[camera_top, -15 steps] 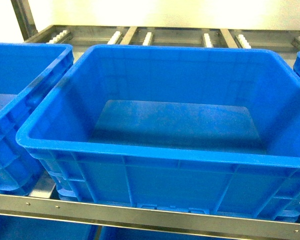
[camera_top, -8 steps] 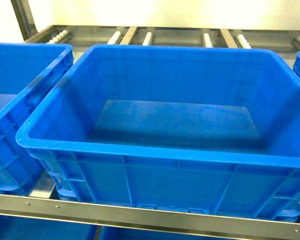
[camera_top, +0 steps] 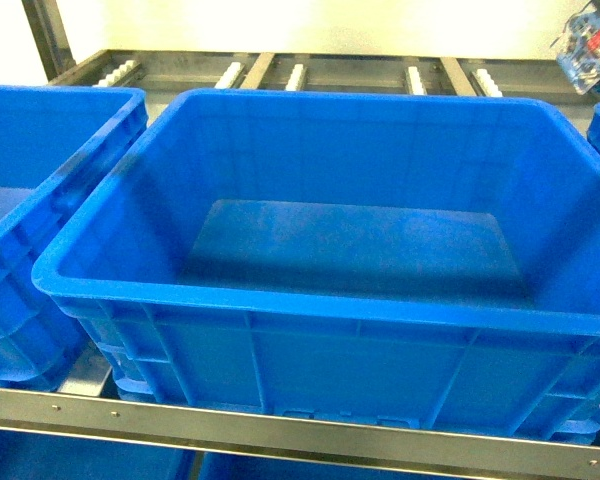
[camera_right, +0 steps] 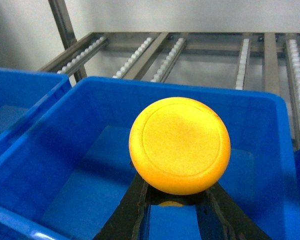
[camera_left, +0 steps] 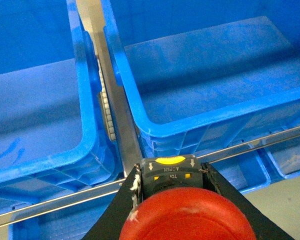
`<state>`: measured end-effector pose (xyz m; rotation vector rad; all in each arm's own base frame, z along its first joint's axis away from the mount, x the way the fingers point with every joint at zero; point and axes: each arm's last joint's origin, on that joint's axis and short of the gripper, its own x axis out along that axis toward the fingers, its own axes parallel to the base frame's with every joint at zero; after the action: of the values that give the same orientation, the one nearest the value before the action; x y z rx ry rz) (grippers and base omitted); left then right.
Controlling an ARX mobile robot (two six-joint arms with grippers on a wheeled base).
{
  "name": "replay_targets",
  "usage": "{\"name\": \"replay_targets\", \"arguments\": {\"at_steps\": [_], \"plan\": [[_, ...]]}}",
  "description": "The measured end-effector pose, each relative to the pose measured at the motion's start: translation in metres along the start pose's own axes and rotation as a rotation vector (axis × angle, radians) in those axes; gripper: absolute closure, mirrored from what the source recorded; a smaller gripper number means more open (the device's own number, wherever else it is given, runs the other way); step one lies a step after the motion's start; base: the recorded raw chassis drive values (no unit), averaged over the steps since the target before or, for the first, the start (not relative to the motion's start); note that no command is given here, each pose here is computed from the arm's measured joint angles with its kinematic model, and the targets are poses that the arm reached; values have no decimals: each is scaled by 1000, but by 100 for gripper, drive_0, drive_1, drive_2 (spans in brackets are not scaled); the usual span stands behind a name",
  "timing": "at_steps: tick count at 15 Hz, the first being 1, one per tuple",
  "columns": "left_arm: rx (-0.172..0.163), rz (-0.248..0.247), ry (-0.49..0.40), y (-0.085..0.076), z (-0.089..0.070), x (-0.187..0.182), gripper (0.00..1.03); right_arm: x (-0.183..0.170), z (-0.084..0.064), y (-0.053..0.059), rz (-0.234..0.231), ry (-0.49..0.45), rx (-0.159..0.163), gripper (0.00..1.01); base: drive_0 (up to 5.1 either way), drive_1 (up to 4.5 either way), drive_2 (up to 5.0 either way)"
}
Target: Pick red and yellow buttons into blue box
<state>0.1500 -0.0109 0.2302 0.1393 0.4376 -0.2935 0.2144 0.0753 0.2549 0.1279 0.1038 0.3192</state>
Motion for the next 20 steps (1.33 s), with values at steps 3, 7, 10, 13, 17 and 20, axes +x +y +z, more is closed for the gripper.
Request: {"name": "replay_targets", "arguments": {"at_steps": [3,7,10,13,17,20], "plan": [[0,0,0,0,0,0,74,20,-7,0,77,86,-83,84,0,0,0],[0,0,0,0,0,0,74,47,-6,-2,123,132,-170,84,0,0,0],[0,0,0,0,0,0,74,56,-7,-9,102,151,-197,84,0,0,0],[0,0,0,0,0,0,74,62,-9,-15,87,172,-222,84,0,0,0],[0,0,0,0,0,0,74,71,-13,-26,66,200,-250,84,0,0,0],[0,0,0,0,0,0,74,83,-34,-54,10,307,-280,84,0,0,0]]}}
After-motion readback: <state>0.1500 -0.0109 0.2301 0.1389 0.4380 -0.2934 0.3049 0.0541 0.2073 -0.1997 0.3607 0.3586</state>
